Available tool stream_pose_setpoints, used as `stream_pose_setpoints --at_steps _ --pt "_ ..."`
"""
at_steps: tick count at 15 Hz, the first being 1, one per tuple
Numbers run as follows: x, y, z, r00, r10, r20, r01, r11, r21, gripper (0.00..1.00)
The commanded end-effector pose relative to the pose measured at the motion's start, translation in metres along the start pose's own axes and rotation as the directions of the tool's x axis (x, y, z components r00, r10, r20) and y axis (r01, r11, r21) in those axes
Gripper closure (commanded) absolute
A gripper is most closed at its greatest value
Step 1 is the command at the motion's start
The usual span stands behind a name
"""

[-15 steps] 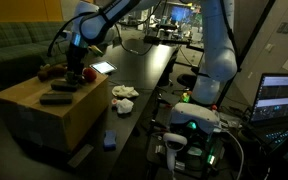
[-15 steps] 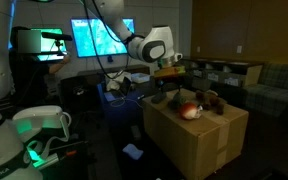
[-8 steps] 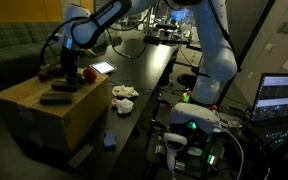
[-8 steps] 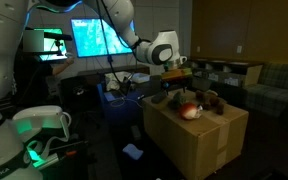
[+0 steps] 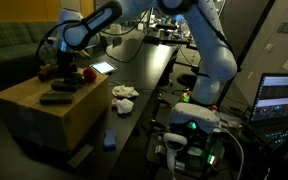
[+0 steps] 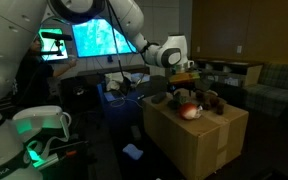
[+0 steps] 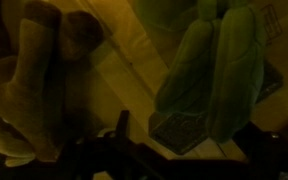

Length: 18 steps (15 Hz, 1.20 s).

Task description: Place the plastic and the towel from the box onto the table. Move the brown and red toys onto the box. Transfer the black object on the right of the box to the table. Put the blue object from the table onto the box. Pick up the black object from the box and position it on the table. Lastly, take the black object from the left side of the table and place it on the box.

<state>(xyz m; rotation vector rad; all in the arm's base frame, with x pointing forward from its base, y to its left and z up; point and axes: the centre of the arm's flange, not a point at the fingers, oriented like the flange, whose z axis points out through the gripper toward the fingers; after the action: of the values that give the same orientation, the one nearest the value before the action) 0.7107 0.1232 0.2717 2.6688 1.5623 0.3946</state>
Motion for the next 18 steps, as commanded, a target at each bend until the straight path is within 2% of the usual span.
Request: stream_pose_setpoints --at_steps 1,8,12,18 --pt "0.012 0.031 0.012 1.000 0.016 0.023 -0.016 1.000 -0.009 0.00" --pt "0.008 0.045 0.026 0.996 0.058 0.073 -0.058 0.998 -0.003 0.00" --pt "0.007 0.050 0.012 0.991 0.084 0.107 -0.083 0.996 -0.016 0.00" --pt "0.008 0.048 -0.016 0.979 0.122 0.165 -0.130 0.991 0.035 0.00"
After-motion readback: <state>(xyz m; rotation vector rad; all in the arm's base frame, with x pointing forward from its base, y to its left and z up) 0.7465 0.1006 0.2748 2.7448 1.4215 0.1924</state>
